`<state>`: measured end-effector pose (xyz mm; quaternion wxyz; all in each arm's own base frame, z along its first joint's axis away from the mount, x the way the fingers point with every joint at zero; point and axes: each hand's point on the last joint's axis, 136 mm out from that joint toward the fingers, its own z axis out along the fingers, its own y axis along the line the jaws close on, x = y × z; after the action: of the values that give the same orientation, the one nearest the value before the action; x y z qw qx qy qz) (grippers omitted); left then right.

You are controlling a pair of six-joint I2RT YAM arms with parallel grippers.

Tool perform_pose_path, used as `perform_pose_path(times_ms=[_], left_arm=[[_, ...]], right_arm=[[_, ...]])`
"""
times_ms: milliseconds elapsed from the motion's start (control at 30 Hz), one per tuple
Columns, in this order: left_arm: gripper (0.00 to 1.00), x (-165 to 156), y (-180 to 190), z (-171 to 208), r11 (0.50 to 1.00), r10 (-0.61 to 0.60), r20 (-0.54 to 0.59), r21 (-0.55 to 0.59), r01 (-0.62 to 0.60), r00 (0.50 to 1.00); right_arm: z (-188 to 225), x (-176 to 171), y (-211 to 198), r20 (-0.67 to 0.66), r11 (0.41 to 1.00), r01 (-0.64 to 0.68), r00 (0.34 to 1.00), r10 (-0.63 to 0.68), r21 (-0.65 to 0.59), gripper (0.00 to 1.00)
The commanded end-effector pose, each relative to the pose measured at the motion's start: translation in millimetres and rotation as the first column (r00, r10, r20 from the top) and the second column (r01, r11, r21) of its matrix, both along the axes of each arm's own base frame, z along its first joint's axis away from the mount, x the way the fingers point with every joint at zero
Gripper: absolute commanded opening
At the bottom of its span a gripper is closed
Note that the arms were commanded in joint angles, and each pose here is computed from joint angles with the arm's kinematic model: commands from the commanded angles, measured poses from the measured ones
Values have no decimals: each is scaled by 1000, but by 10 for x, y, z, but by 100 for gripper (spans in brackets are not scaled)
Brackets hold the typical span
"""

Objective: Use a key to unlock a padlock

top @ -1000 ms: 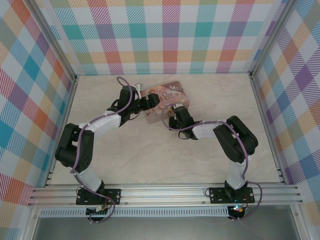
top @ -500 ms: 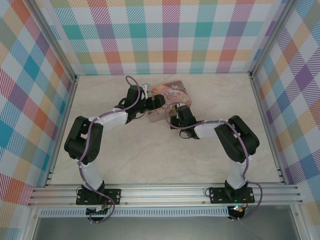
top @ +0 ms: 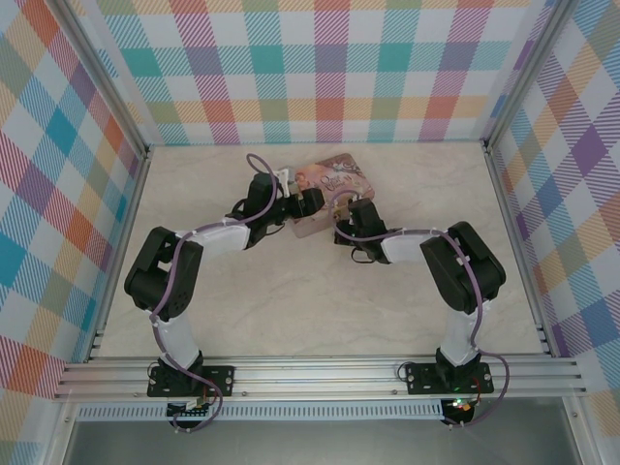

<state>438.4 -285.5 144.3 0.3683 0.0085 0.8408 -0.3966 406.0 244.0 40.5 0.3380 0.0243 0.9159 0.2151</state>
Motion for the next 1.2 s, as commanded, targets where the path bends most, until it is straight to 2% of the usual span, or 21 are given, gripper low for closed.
perform_pose_path(times_ms=[0, 100, 267, 500, 600, 833, 1067, 1167], left_arm=[[85, -368, 169, -846, 991, 50, -263, 131, -15, 964], [85, -371, 176, -869, 991, 53, -268, 135, -18, 962], [85, -380, 176, -916, 990, 54, -285, 142, -13, 957], [85, -413, 150, -1018, 989, 53, -310, 151, -6, 949], [85, -418, 152, -1043, 988, 57, -315, 154, -8, 947], [86, -431, 160, -1083, 986, 67, -323, 163, -14, 944], [86, -446, 163, -1126, 987, 67, -332, 163, -13, 941], [86, -444, 146, -1134, 988, 64, -333, 156, -11, 941]], right_arm=[[-31, 64, -391, -38, 983, 126, 991, -132, -132, 8], [21, 83, -402, -16, 985, 123, 992, -126, -123, 8], [225, 187, -349, 28, 993, 106, 994, -107, 57, 8], [430, 316, -339, 41, 987, 101, 993, -107, 124, 8], [526, 354, -380, 47, 986, 109, 992, -115, 123, 8], [497, 459, -602, 5, 984, 178, 984, -179, 29, 8], [640, 566, -635, 34, 979, 187, 981, -190, 77, 8], [583, 569, -613, -7, 980, 184, 983, -184, 76, 7]])
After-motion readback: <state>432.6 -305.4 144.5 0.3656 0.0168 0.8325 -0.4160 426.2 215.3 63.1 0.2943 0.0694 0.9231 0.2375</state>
